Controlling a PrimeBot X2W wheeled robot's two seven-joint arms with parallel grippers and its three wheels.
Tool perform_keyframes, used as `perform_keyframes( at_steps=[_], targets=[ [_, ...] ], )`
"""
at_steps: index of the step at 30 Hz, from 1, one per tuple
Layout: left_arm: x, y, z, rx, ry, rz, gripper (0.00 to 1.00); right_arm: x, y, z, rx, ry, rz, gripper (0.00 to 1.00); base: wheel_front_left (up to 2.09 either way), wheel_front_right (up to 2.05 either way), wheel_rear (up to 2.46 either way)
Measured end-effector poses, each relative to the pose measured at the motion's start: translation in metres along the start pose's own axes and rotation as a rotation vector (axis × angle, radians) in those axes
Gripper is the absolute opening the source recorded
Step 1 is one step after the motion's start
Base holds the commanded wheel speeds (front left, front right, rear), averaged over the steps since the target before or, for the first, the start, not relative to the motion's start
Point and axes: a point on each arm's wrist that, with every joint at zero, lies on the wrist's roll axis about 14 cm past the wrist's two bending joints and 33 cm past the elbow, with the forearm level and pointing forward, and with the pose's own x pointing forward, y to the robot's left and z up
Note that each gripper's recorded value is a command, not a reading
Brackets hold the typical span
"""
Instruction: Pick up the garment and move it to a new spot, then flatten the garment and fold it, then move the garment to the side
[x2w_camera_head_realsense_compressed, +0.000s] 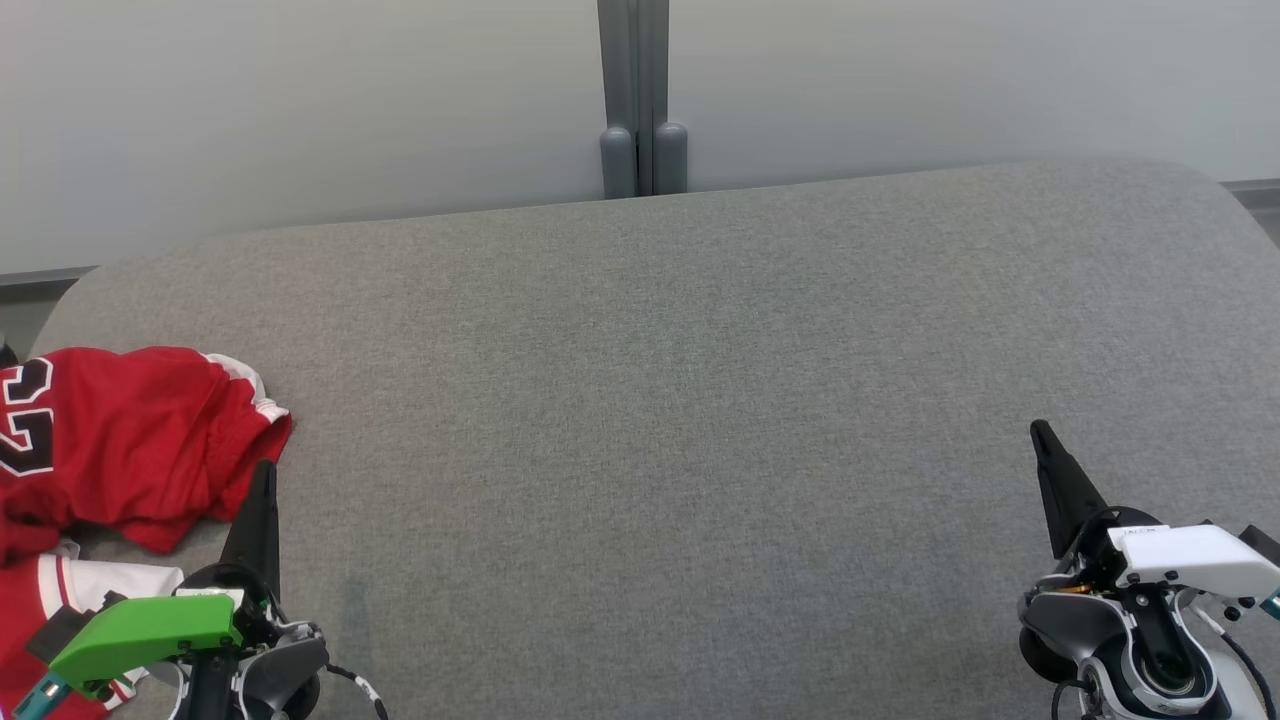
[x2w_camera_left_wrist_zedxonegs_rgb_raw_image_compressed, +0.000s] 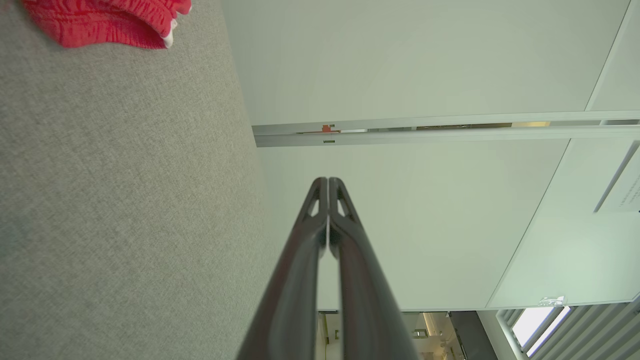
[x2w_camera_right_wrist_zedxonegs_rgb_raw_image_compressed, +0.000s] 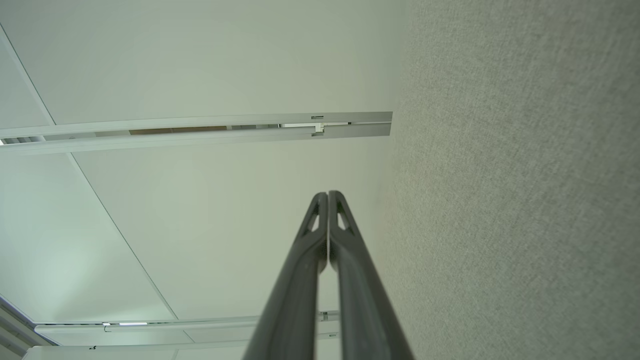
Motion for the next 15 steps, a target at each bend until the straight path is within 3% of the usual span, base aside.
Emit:
perform_keyframes(
  at_steps=[3,4,8,15],
  targets=[
    [0.000,0.000,0.000,0.000,0.000,0.000,0.00,0.000,0.000,0.000,0.000,0.000,0.000,0.00,0.00,0.00,0.00],
    [0.000,0.000,0.000,0.000,0.000,0.001,1.00,0.000,0.000,0.000,0.000,0.000,-0.001,1.00,0.00,0.00,0.00],
    [-0.008,0.019,-0.002,-0.009,0.000,0.056,1.00,-0.008,-0.018,-0.001,0.009,-0.004,-0.053,1.00,0.00,0.00,0.00],
    [-0.009,0.020,-0.006,0.010,-0.009,0.060,1.00,-0.010,-0.019,-0.003,-0.038,-0.014,-0.058,1.00,0.00,0.00,0.00]
  ],
)
